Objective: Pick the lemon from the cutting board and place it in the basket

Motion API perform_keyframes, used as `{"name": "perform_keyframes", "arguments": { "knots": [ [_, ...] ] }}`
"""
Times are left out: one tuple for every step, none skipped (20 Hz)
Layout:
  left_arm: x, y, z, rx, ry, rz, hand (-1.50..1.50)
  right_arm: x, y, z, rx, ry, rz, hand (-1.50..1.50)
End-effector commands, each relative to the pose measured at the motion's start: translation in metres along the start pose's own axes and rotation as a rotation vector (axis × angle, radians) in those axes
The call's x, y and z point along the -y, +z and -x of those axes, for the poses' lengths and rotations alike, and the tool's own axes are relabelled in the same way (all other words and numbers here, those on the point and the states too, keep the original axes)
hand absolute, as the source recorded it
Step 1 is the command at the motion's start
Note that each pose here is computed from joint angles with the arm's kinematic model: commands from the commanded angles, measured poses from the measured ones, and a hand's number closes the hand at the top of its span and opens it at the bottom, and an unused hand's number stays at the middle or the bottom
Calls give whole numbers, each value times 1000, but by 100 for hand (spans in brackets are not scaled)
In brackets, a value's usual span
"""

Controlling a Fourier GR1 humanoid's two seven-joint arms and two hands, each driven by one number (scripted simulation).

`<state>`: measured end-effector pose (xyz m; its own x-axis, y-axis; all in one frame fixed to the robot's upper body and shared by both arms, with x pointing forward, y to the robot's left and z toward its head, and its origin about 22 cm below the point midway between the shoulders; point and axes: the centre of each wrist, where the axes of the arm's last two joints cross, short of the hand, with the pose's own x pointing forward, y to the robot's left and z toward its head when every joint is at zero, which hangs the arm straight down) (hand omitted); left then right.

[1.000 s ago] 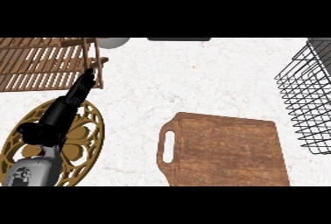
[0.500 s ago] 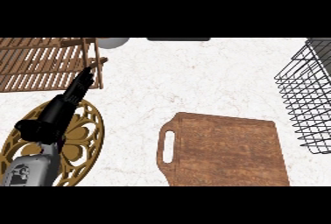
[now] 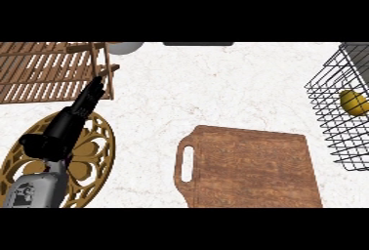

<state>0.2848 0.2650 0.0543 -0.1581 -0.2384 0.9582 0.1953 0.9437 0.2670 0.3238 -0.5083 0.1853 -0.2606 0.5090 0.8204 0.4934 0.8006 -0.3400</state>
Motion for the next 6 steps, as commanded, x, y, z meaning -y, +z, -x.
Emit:
{"name": "perform_keyframes", "arguments": {
  "knots": [
    [1,15,9,3,-2,7,0,37,-13,-19,-24,-110,32,-150],
    [1,16,-3,-6,8,5,0,36,-8,-13,-78,-134,64,-150],
    [5,4,-10,12,-14,-9,0,54,-9,-15,-86,-164,81,-150],
    [4,17,-5,2,2,-6,0,41,4,4,-123,-191,74,-150],
    [-1,6,-2,3,-16,-15,0,69,-5,-15,-135,-195,86,-150],
    [-9,8,-9,10,-13,8,0,62,-16,-16,-176,-189,66,-150]
  ]
}}
